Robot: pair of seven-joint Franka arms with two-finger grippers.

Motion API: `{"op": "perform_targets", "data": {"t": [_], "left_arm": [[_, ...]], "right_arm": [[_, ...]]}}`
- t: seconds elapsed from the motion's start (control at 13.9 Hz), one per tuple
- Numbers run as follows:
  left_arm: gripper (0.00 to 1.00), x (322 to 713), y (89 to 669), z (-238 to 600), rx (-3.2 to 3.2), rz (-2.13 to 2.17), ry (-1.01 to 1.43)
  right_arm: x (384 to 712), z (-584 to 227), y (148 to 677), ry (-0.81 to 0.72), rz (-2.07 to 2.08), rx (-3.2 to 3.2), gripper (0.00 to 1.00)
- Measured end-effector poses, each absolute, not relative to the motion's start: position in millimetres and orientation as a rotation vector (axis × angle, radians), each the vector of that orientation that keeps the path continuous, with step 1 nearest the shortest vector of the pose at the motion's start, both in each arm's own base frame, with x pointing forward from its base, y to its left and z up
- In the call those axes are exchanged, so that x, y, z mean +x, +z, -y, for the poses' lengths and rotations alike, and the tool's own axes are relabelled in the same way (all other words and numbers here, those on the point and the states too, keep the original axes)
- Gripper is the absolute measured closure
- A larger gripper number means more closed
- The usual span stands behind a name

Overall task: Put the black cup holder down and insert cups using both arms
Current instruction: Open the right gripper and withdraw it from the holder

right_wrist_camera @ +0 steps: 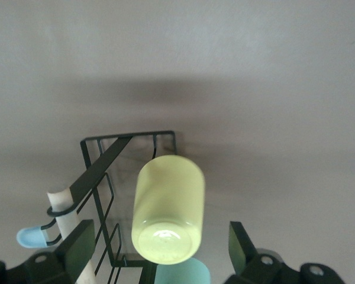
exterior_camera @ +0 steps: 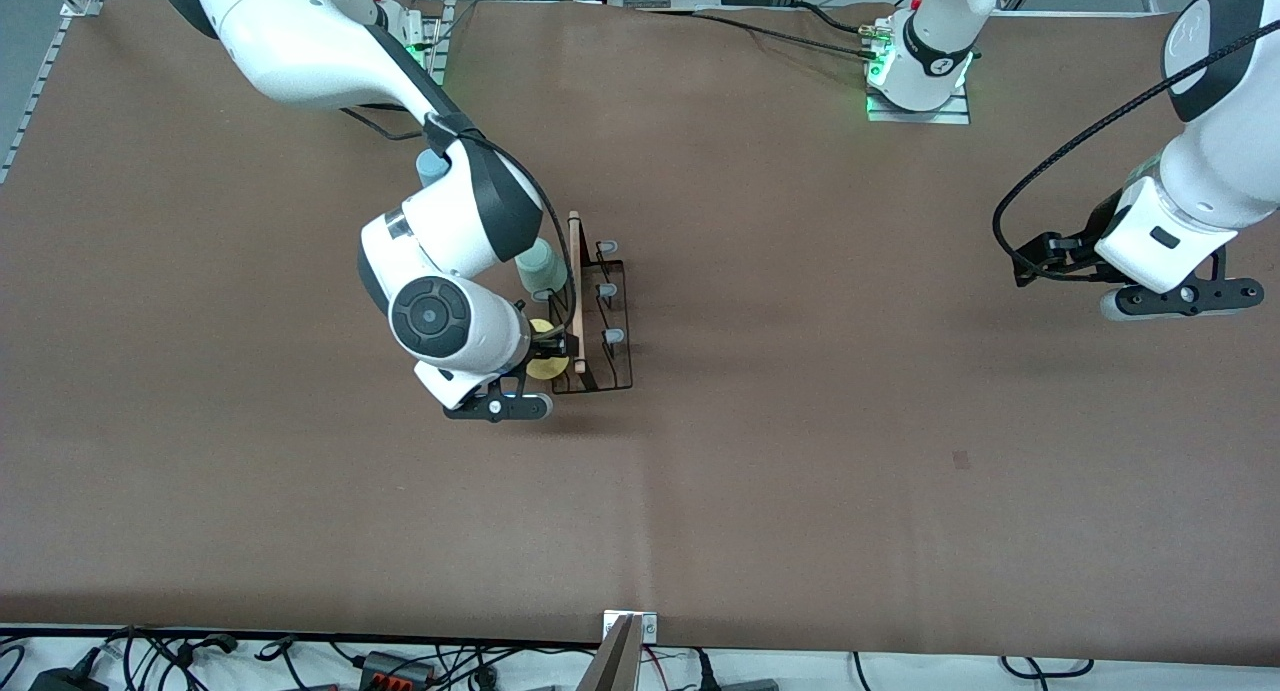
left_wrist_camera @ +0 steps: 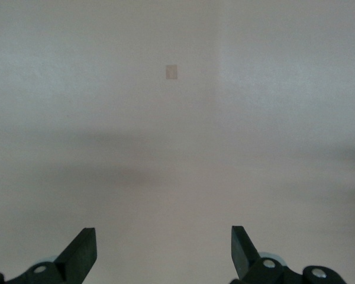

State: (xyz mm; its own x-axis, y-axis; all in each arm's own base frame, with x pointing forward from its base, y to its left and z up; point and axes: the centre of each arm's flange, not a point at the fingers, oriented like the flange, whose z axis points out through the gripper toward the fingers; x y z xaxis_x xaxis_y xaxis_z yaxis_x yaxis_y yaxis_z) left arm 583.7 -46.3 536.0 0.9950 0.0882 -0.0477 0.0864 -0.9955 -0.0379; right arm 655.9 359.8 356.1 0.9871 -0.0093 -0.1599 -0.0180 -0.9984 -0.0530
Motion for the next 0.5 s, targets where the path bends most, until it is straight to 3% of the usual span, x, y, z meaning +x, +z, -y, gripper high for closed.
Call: {"op": "perform_targets", "data": {"t": [0.29, 0.5], "left_arm": [[0.00, 584, 536, 46, -3.102, 0.136, 0.077], [0.00, 584, 536, 46, -3.102, 0.137, 0.077]], "right_arm": [[672, -315, 426, 0.074, -0.119, -3.101, 0.00], [674, -278, 473, 0.024, -0.197, -3.118, 0.00]]}}
